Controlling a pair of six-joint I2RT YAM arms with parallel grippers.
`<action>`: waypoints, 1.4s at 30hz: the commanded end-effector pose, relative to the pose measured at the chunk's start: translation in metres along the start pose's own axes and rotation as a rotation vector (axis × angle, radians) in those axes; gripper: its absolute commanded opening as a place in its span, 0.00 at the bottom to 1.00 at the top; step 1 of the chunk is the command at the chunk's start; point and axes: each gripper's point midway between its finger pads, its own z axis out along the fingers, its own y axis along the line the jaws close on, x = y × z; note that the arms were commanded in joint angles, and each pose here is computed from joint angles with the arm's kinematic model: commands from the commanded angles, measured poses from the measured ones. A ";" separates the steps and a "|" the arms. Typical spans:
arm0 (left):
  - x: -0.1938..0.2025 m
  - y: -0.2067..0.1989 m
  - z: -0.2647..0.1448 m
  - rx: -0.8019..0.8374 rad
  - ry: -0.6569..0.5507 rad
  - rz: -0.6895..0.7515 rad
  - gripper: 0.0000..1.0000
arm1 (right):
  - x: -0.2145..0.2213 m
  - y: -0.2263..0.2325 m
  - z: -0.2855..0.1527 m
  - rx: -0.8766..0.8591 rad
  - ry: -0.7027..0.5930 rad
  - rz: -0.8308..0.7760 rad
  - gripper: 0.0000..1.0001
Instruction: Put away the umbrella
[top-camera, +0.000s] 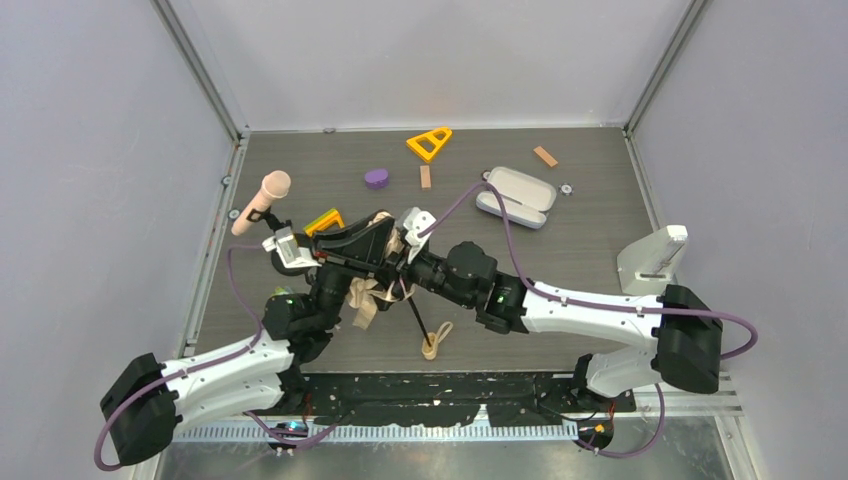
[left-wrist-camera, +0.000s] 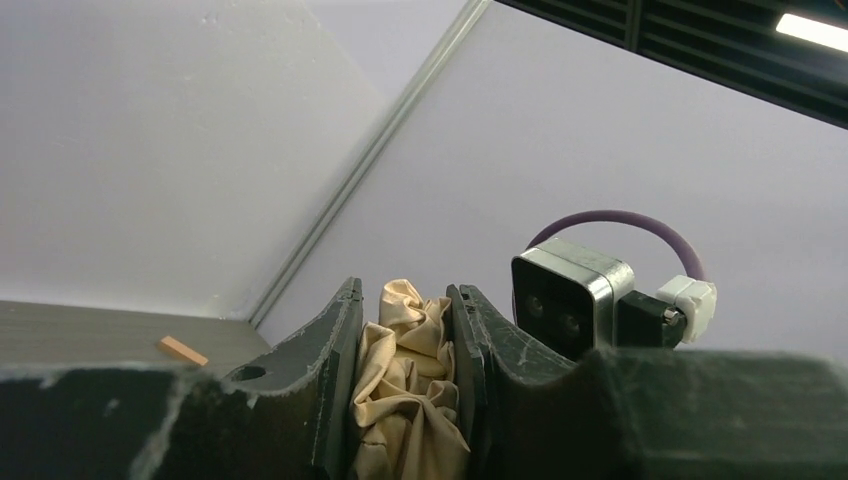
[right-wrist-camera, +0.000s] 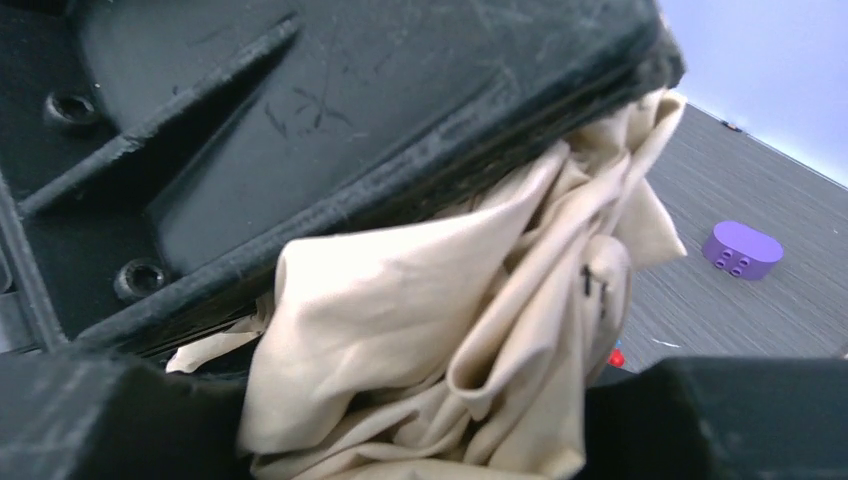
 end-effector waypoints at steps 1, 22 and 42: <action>-0.048 -0.074 -0.003 0.258 -0.121 -0.242 0.00 | 0.022 -0.071 -0.001 0.317 0.054 -0.039 0.07; -0.005 -0.078 -0.010 0.309 0.575 0.045 0.99 | -0.080 -0.002 -0.151 -0.318 -0.255 -0.055 0.06; 0.052 -0.104 0.000 0.364 0.579 -0.277 1.00 | -0.108 -0.006 -0.154 -0.279 -0.285 -0.058 0.06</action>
